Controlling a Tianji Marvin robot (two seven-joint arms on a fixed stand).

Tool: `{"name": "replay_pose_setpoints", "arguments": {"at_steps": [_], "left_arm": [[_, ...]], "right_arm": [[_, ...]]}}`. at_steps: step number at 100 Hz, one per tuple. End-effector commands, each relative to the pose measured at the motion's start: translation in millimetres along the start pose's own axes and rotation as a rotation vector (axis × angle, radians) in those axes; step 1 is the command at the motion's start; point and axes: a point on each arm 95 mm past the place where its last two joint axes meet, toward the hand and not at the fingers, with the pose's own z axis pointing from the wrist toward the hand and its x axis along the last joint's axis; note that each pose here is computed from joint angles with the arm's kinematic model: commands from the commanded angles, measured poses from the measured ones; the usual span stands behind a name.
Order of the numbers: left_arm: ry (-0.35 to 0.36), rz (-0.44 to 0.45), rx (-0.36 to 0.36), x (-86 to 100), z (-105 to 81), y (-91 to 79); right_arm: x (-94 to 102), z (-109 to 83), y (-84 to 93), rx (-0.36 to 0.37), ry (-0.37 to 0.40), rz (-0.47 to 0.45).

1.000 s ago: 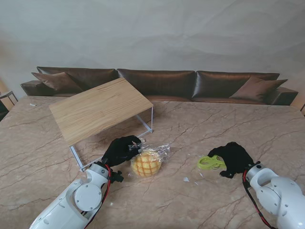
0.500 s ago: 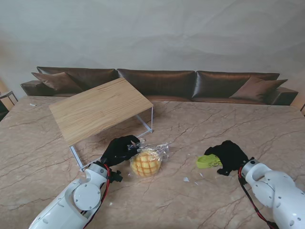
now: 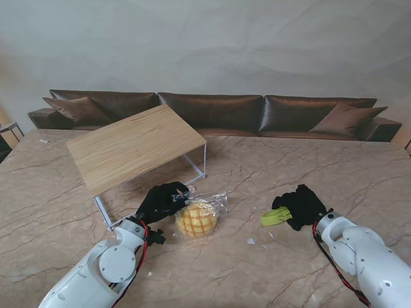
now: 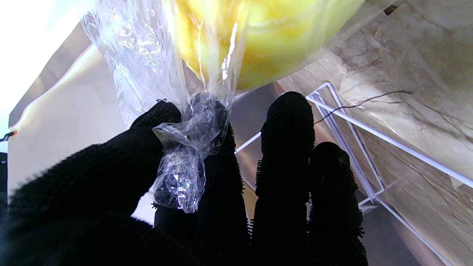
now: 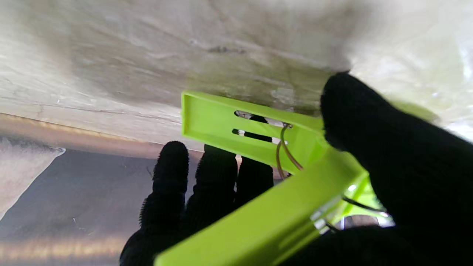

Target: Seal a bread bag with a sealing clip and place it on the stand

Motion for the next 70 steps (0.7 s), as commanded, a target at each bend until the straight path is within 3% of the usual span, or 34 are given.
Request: {"name": "replay_pose_setpoints", "arguments": {"at_steps": [1,27,70], "left_arm": [[-0.003,-0.007,-0.008,0.1,-1.8,3.8],[-0.005,-0.006,-0.011,-1.0,-2.1,3.0],[-0.005,-0.011,-0.012,-2.3,-2.0,3.5]], "right_arm": [[9.8,-10.5,-35.3,0.109,0.002,0.027],[10.6,-5.6,-35.5,0.109,-0.009,0.067],[16.4,-3.4,-40.2,0.165,-0.008,0.261]]}}
